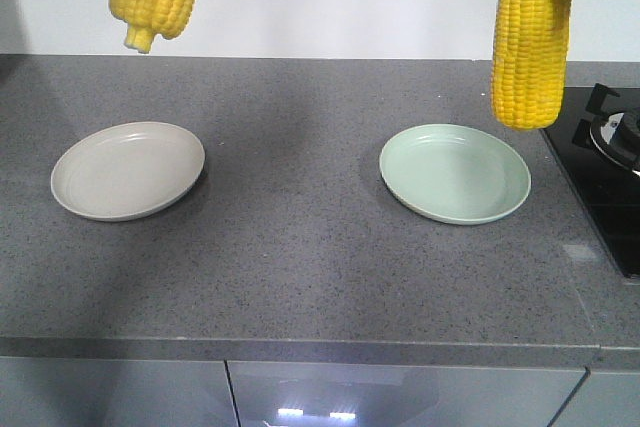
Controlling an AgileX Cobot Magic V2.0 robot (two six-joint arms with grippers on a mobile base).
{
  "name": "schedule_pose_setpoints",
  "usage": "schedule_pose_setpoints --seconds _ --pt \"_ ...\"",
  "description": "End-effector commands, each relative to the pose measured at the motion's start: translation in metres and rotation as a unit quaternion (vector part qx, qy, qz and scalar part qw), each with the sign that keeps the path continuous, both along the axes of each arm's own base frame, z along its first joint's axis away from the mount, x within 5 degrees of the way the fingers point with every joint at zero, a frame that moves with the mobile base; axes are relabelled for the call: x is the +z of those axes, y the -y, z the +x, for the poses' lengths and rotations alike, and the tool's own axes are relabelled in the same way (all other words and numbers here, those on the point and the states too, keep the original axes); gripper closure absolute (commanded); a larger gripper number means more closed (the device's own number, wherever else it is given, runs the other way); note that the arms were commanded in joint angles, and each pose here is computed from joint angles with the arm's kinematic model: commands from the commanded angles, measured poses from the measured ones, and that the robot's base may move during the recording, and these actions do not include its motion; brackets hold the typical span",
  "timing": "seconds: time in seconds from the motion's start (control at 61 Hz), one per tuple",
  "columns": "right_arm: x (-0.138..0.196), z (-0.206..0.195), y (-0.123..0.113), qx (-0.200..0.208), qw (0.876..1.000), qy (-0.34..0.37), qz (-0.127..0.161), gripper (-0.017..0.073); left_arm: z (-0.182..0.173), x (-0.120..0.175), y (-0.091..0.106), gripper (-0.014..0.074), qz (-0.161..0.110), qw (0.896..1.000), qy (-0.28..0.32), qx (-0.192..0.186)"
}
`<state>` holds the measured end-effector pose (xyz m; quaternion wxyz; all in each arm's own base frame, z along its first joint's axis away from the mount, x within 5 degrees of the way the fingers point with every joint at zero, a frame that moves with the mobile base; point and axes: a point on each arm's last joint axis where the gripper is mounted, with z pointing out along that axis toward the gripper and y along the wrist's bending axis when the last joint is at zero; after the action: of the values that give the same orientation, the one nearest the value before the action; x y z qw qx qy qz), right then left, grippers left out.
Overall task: Distribute corn equally
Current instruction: 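Align the base in front of the two empty plates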
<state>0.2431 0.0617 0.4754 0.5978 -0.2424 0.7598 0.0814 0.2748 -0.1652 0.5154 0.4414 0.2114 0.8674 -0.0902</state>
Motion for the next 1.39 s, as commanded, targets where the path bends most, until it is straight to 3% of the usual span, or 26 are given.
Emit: schedule_pose_setpoints --seconds 0.0,1.377 --pt "0.0210 -0.0085 0.0042 -0.014 0.998 0.054 0.020 0.0566 -0.0135 0.0203 -0.0085 0.0599 -0.027 0.999 0.040 0.001" --pt "0.0210 -0.0085 0.0042 -0.014 0.998 0.054 0.020 0.0566 -0.0135 0.0203 -0.0085 0.0599 -0.027 0.999 0.040 0.001"
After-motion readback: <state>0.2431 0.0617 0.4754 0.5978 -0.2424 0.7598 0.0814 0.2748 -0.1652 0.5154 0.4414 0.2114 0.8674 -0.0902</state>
